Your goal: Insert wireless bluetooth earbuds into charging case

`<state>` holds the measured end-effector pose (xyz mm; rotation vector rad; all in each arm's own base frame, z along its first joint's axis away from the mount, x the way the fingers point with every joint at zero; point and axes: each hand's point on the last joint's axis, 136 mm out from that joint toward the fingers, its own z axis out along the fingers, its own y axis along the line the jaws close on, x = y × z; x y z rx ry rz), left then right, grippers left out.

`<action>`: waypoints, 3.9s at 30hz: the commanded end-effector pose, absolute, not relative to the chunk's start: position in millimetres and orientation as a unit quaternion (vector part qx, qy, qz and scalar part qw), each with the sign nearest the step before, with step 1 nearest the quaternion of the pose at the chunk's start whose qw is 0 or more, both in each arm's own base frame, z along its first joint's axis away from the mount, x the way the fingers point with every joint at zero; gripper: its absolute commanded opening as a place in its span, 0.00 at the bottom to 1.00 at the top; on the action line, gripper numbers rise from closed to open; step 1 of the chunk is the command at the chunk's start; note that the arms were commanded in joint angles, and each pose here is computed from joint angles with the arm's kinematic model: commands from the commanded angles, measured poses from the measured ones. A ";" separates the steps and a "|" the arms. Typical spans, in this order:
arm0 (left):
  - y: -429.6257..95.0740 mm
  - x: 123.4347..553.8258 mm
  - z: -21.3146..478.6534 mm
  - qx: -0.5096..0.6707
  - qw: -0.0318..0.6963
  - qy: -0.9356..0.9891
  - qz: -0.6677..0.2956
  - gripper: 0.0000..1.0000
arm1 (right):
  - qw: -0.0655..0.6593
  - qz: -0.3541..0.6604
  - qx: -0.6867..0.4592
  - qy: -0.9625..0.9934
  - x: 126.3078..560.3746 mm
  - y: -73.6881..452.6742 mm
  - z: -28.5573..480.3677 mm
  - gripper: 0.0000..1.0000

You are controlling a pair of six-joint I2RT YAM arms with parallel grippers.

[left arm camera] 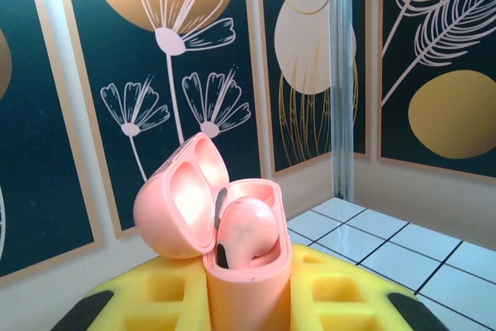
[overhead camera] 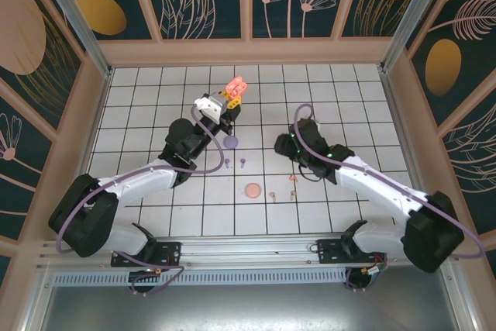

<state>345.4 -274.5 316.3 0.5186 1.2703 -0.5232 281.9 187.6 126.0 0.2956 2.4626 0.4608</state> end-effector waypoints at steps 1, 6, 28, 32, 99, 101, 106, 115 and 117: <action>-271.0 334.1 323.1 0.255 0.750 0.568 -0.223 0.00 | 0.246 0.102 0.080 0.960 260.6 170.0 83.8 0.65; -266.8 331.5 322.5 0.257 0.749 0.572 -0.215 0.00 | 0.210 0.074 0.084 0.971 251.7 158.6 49.1 0.65; -266.1 330.9 325.8 0.252 0.751 0.569 -0.218 0.00 | 0.156 0.180 0.079 0.968 236.2 207.4 27.8 0.60; -266.1 331.0 325.6 0.252 0.752 0.569 -0.218 0.00 | 0.150 0.189 0.072 0.968 231.6 220.2 34.3 0.60; -267.3 326.8 322.2 0.250 0.754 0.560 -0.234 0.00 | 0.170 -0.004 -0.227 0.959 265.1 240.9 28.7 0.29; -267.3 326.8 323.3 0.249 0.755 0.559 -0.236 0.00 | 0.156 -0.018 -0.236 0.959 264.7 238.6 22.0 0.30; -267.8 325.9 325.2 0.248 0.755 0.557 -0.240 0.00 | 0.155 -0.009 -0.211 0.965 268.0 244.5 26.4 0.39; -268.0 325.9 326.2 0.249 0.756 0.556 -0.239 0.00 | 0.186 0.038 -0.095 0.977 282.9 240.4 63.6 0.46; -268.2 326.1 326.3 0.250 0.756 0.556 -0.238 0.00 | 0.177 0.034 -0.039 0.983 282.1 226.7 65.0 0.45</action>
